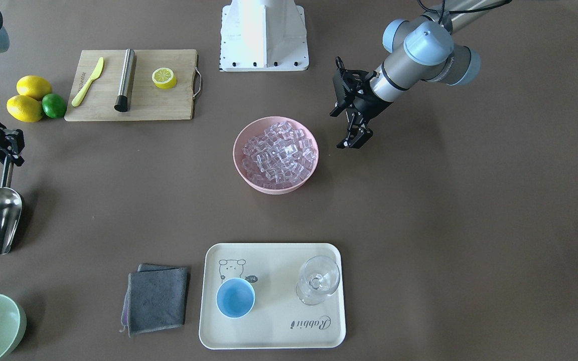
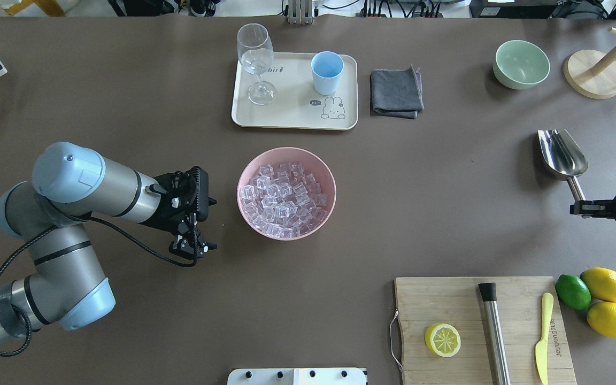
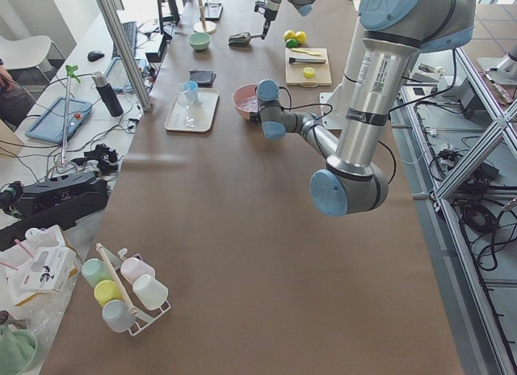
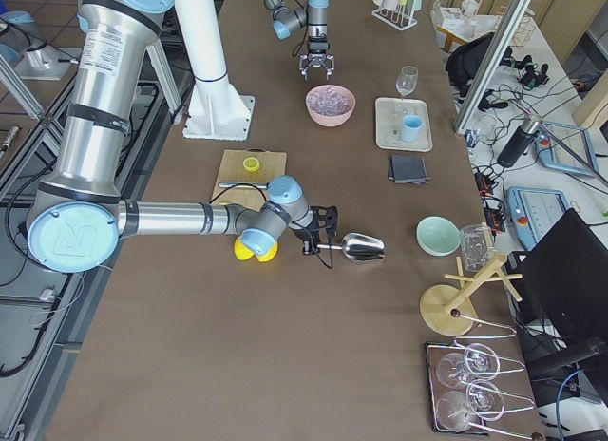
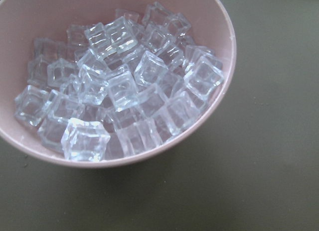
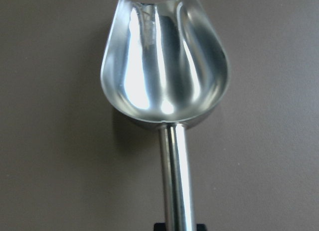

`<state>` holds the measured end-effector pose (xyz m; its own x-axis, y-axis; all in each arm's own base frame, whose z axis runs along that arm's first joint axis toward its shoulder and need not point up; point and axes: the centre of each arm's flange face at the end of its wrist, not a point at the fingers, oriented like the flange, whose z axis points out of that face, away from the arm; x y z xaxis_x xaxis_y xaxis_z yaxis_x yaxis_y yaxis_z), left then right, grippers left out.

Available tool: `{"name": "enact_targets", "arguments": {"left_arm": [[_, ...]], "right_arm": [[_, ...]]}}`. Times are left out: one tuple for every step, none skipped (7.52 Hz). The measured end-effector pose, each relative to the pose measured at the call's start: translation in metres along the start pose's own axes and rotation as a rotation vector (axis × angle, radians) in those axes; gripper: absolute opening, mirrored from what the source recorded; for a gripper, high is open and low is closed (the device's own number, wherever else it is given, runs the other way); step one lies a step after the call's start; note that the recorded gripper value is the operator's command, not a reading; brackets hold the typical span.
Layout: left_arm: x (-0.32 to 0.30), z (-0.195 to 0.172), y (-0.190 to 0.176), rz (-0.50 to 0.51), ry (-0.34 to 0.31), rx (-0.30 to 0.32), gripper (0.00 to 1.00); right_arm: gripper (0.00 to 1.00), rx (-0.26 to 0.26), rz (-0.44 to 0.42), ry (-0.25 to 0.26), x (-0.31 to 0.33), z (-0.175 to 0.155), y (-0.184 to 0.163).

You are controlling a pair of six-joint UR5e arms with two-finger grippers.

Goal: Put ice in cup with scoop

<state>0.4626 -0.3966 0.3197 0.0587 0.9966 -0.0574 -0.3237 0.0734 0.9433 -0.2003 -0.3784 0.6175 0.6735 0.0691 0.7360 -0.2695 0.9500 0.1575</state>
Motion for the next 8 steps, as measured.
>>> {"name": "enact_targets", "arguments": {"left_arm": [[-0.004,0.012,-0.01,0.037,-0.005,0.0,0.99],[-0.01,0.019,-0.016,0.059,-0.019,-0.002,0.99],[-0.017,0.024,-0.018,0.07,-0.038,-0.009,0.99],[-0.026,0.027,-0.017,0.099,-0.054,-0.02,0.99],[-0.035,0.029,-0.018,0.125,-0.067,-0.029,0.99],[-0.043,0.034,-0.023,0.136,-0.072,-0.032,0.99],[-0.047,0.037,-0.026,0.14,-0.073,-0.034,0.99],[-0.049,0.039,-0.028,0.137,-0.074,-0.035,0.99]], "right_arm": [[0.0,-0.011,-0.02,0.01,-0.014,-0.01,-0.003],[0.0,-0.028,-0.054,0.03,-0.041,-0.031,-0.009],[0.0,-0.044,-0.1,0.051,-0.066,-0.056,-0.014],[0.0,-0.058,-0.165,0.055,-0.079,-0.072,-0.017],[0.0,-0.072,-0.242,0.035,-0.089,-0.082,-0.02],[0.0,-0.075,-0.3,0.007,-0.101,-0.088,-0.026],[0.0,-0.072,-0.349,-0.022,-0.12,-0.092,-0.036],[0.0,-0.063,-0.407,-0.037,-0.145,-0.096,-0.049]]}}
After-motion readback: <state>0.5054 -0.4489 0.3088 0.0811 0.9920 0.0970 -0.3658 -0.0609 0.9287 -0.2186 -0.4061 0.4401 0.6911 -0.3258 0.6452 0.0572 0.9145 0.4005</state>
